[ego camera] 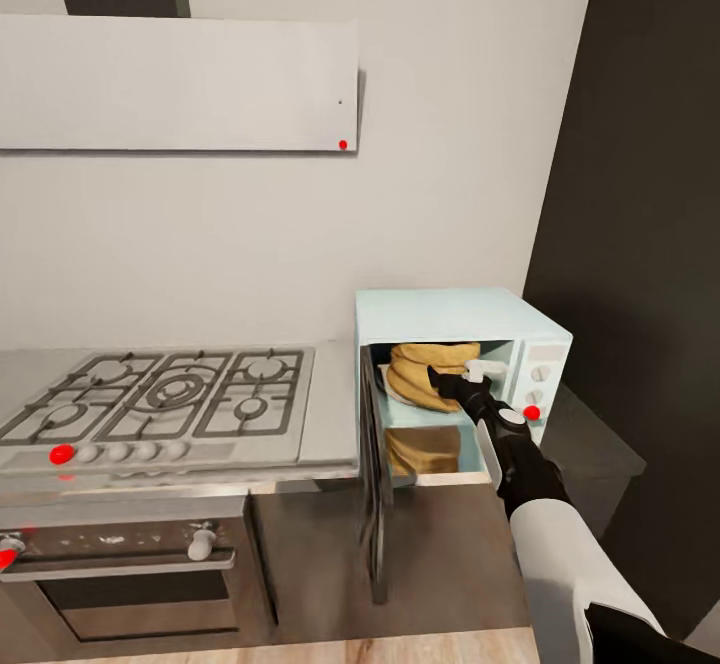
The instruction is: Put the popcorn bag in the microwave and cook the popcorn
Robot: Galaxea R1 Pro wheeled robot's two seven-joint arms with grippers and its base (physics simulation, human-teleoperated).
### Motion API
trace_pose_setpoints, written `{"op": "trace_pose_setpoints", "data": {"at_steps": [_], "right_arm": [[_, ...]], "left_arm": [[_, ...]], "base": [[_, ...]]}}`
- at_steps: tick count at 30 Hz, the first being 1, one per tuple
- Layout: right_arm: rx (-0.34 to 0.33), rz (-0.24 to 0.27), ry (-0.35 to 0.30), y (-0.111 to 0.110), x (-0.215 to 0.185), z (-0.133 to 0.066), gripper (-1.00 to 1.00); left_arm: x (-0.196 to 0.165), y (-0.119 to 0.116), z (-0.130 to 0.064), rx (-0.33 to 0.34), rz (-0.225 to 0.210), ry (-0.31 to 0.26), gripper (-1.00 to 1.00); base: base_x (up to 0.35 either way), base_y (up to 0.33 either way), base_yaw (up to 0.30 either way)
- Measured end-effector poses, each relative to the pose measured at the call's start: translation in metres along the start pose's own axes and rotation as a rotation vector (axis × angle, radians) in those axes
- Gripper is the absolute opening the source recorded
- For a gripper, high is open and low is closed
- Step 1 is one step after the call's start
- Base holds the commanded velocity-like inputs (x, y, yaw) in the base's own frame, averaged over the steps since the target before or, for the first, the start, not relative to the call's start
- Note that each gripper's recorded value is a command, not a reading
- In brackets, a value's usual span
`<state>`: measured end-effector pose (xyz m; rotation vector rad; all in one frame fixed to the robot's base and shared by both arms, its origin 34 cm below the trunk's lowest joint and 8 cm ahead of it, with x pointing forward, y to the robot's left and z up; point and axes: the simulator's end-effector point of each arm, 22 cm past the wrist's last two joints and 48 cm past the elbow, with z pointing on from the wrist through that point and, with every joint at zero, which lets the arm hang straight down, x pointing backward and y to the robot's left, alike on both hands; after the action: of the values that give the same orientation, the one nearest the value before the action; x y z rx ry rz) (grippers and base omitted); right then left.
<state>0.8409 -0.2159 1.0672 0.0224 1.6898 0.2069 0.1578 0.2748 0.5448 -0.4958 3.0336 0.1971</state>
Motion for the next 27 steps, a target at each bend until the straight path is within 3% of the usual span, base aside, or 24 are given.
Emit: {"op": "trace_pose_setpoints", "data": {"at_steps": [12, 27], "right_arm": [[-0.008, -0.003, 0.01, 0.0, 0.002, 0.0, 1.0], [0.008, 0.021, 0.175, -0.009, 0.035, -0.004, 1.0]], "left_arm": [[0.0, 0.0, 0.0, 0.0, -0.002, 0.0, 1.0], [-0.001, -0.007, -0.001, 0.006, -0.009, -0.02, 1.0]], "base": [[0.1, 0.0, 0.0], [-0.312, 0.0, 0.0]]}}
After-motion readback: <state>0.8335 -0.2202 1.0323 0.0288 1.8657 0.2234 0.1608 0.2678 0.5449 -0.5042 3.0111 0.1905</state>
